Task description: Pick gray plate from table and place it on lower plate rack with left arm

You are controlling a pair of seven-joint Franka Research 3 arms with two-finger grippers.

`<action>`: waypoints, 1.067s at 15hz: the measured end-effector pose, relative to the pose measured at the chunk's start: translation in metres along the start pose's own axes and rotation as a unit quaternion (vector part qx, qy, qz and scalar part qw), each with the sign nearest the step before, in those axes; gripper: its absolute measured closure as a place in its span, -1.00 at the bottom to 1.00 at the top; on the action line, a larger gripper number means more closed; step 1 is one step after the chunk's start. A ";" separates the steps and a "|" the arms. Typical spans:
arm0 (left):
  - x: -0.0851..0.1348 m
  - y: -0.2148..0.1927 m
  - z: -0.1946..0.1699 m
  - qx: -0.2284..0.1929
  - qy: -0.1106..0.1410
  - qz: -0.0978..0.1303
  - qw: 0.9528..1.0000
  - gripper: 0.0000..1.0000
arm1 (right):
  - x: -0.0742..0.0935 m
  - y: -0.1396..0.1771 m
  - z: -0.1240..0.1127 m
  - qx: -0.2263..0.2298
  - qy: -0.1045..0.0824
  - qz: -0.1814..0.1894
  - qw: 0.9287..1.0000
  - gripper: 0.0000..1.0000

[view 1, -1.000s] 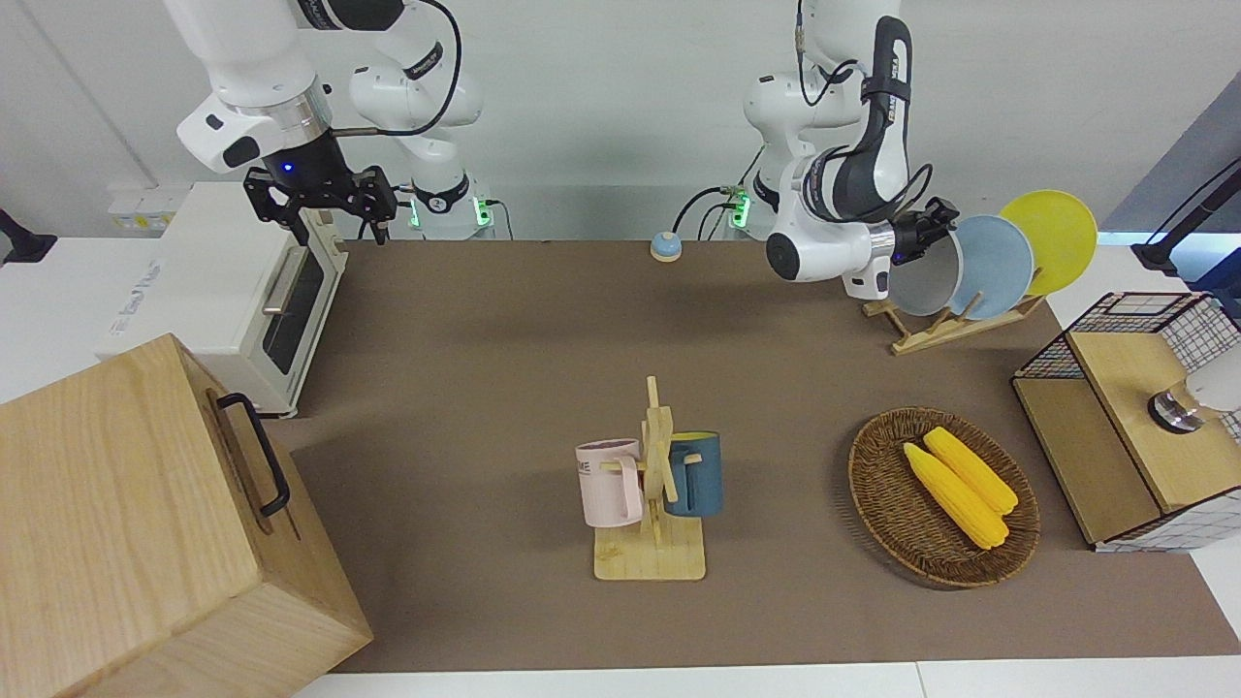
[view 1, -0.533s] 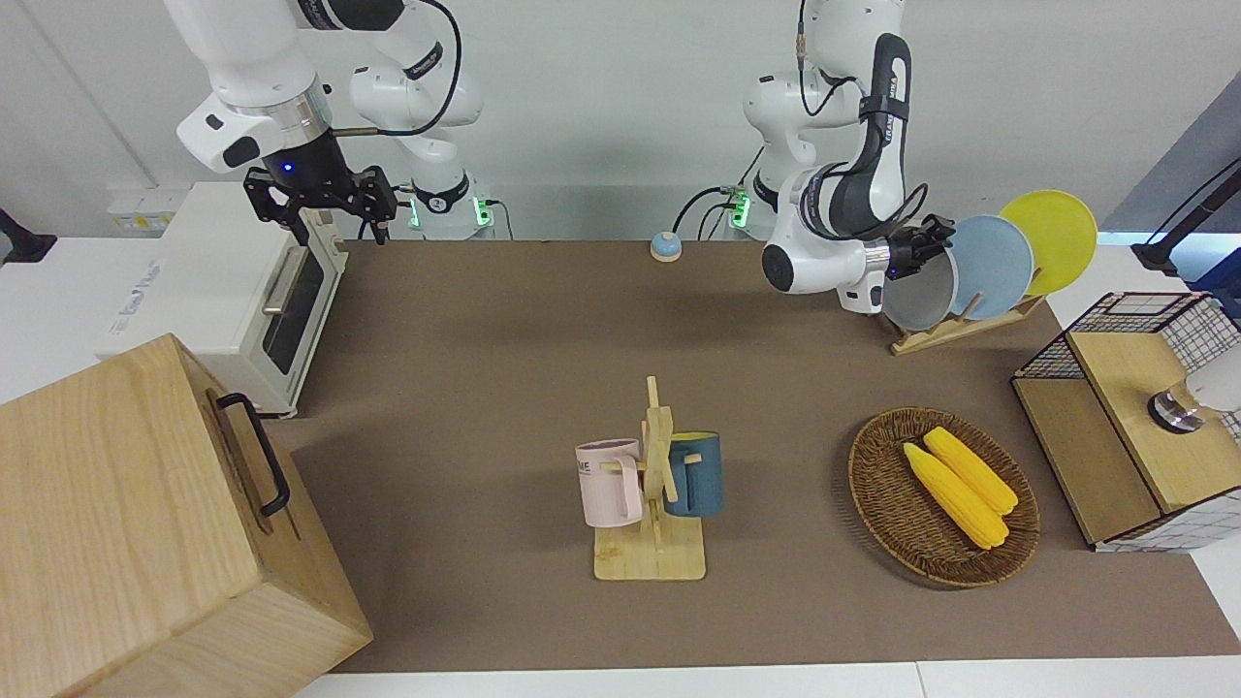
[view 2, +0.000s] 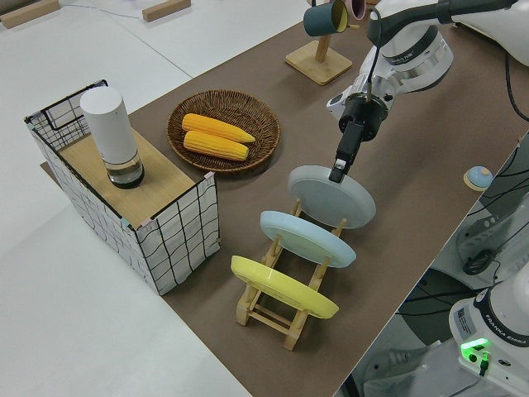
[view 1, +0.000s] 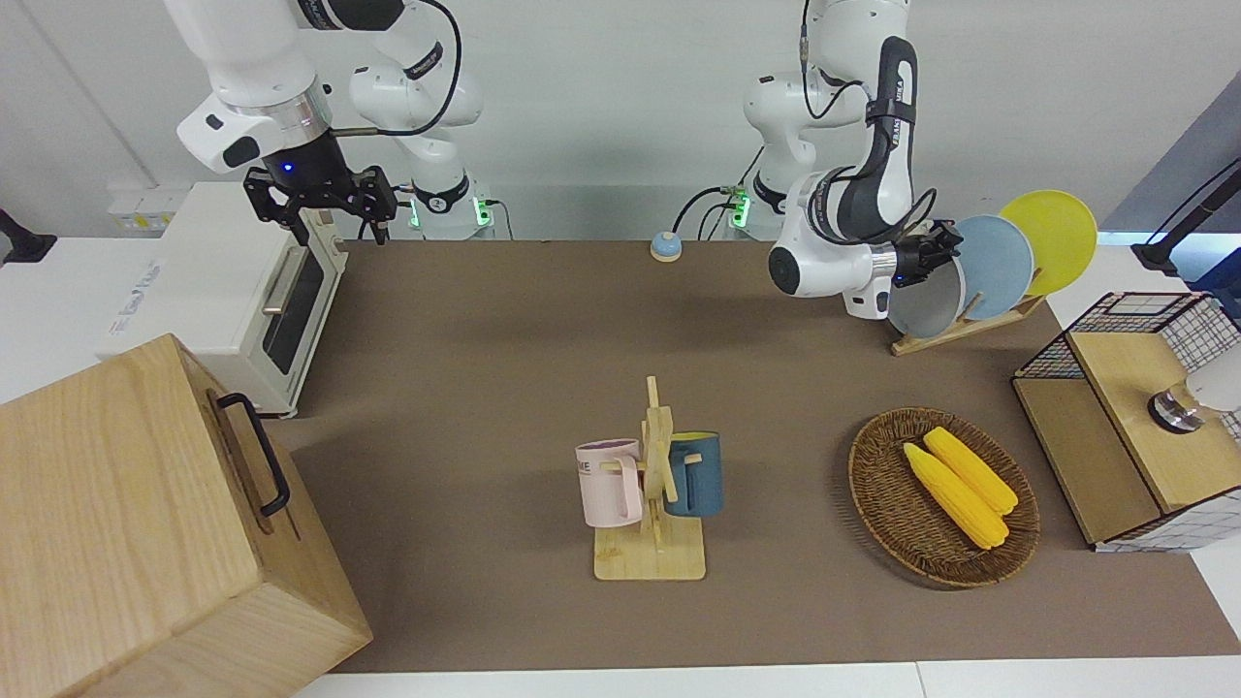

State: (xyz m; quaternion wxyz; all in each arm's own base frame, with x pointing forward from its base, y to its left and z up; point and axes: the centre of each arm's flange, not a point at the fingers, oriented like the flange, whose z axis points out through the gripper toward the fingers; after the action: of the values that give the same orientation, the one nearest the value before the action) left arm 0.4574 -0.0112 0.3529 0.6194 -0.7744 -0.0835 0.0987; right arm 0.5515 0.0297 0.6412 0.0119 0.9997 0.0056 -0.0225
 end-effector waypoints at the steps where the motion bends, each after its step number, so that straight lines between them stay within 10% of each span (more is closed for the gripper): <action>1: 0.001 0.001 0.001 0.000 0.000 0.000 1.000 0.84 | 0.000 0.000 0.000 0.000 0.000 0.000 1.000 -0.97; 9: 0.005 0.006 0.002 -0.001 0.000 0.004 1.000 0.70 | 0.000 0.000 0.000 0.000 0.000 0.000 1.000 -0.97; 16: 0.008 0.003 0.001 0.002 0.005 0.001 1.000 -0.98 | 0.000 0.000 0.000 0.000 0.000 0.000 1.000 -0.97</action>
State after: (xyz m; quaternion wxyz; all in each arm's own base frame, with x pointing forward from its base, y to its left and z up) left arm 0.4652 -0.0092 0.3494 0.6211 -0.7738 -0.0795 0.0954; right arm 0.5515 0.0297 0.6412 0.0119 0.9997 0.0056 -0.0225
